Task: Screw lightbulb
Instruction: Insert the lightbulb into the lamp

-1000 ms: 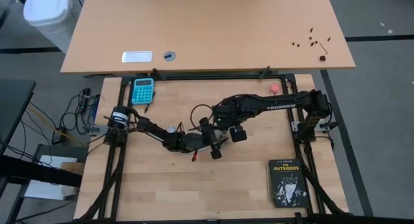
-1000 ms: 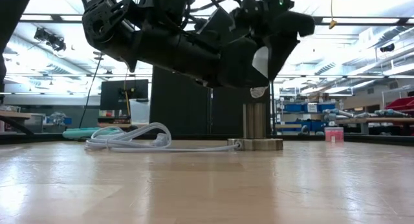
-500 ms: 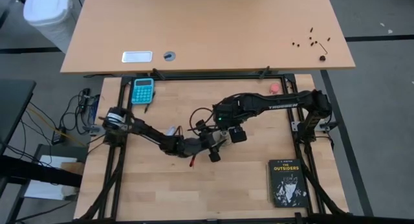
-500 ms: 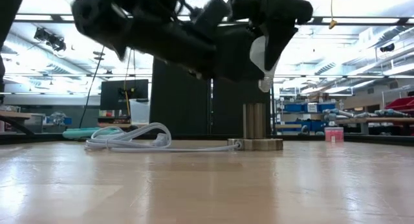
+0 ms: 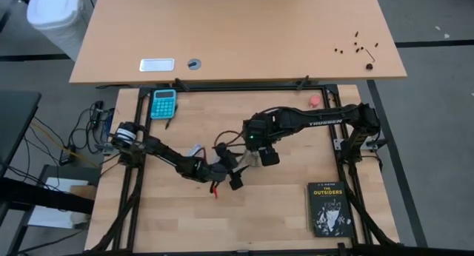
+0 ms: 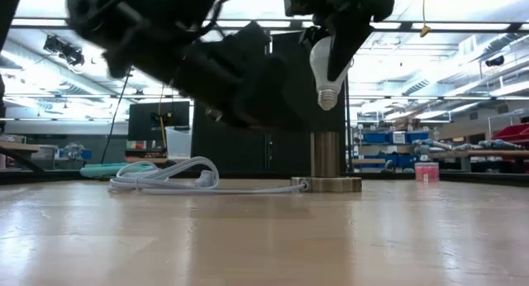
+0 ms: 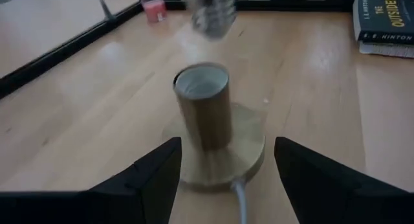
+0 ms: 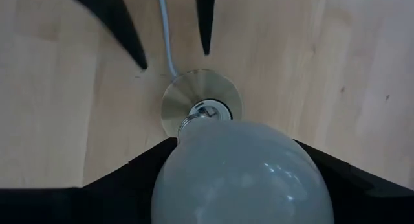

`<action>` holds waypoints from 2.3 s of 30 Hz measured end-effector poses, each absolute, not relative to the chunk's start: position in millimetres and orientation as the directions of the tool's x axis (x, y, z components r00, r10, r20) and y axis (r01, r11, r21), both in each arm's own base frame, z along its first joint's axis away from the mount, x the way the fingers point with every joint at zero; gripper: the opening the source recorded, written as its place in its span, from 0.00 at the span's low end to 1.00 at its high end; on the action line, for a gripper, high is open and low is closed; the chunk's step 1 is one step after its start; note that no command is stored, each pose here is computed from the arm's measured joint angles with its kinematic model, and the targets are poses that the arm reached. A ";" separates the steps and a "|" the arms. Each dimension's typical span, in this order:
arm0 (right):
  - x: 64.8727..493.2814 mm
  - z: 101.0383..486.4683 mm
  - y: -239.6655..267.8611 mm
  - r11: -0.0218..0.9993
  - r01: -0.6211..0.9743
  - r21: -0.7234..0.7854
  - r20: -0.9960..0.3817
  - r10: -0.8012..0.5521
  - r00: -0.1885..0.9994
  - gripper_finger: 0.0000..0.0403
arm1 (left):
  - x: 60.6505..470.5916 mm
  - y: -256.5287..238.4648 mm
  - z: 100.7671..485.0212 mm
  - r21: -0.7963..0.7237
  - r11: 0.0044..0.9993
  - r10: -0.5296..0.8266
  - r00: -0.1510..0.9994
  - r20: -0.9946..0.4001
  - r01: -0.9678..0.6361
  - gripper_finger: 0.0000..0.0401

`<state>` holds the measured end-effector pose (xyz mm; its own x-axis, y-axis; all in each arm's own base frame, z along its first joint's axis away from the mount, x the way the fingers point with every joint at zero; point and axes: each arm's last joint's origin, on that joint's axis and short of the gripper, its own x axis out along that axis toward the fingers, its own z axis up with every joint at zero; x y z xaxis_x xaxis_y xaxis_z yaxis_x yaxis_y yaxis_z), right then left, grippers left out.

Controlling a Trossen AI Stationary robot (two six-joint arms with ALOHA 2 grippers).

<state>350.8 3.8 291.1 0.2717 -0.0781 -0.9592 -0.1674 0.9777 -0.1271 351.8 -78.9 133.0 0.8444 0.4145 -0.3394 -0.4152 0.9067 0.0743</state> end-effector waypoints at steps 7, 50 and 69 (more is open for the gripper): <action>351.4 291.1 4.9 0.979 -0.177 -0.097 -0.960 -0.044 0.278 0.69 | 324.4 -63.5 114.9 -0.031 0.898 0.417 0.871 -0.258 -0.439 0.63; 350.1 261.4 -22.7 0.985 -0.149 -0.092 -0.956 -0.045 0.289 0.69 | 395.1 -28.3 81.0 0.027 0.911 0.407 0.884 -0.230 -0.412 0.57; 347.3 236.1 -23.7 0.983 -0.128 -0.133 -0.957 -0.094 0.275 0.69 | 394.6 -27.3 80.3 0.006 0.909 0.407 0.883 -0.234 -0.417 0.41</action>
